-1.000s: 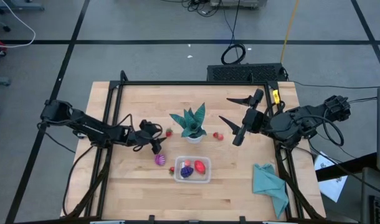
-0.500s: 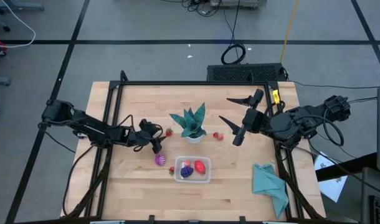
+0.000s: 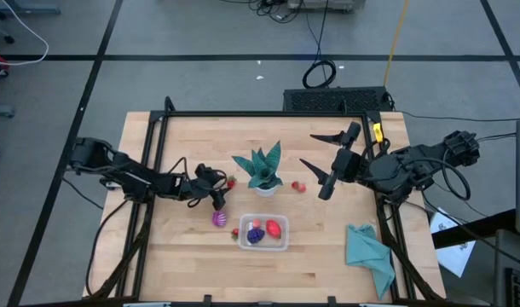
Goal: Pick and placing Produce into tupperware
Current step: Put the top left red strawberry into the transparent bin
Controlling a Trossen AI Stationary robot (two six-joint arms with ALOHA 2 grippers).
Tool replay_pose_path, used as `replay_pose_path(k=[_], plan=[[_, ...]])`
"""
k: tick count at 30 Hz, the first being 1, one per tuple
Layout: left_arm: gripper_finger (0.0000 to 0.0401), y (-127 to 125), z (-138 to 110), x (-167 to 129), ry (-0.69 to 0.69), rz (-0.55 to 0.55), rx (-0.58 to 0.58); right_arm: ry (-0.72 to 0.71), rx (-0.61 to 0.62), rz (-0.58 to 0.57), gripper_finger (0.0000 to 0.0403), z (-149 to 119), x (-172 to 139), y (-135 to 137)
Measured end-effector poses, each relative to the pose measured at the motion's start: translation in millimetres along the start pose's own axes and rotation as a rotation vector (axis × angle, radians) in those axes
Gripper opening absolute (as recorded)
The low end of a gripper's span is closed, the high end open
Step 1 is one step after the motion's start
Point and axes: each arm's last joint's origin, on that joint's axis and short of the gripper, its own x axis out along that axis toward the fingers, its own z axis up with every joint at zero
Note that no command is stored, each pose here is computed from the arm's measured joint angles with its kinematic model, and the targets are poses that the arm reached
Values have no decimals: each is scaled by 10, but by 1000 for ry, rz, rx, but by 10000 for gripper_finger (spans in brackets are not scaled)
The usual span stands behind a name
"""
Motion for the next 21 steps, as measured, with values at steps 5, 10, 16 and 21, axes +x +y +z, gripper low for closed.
replay_pose_path(k=[5, 10, 16, 21], plan=[[251, 20, 14, 10, -5, 8, -8, 0, -1, 0, 281, 0, 0, 0], [255, 43, 32, 21, -13, 16, -13, 0, 0, 0, 281, 0, 0, 0], [278, 42, 35, 21, -15, 15, -14, 0, -1, 0, 281, 0, 0, 0], [284, 43, 35, 22, -16, 15, -3, 0, 0, 0, 281, 0, 0, 0]])
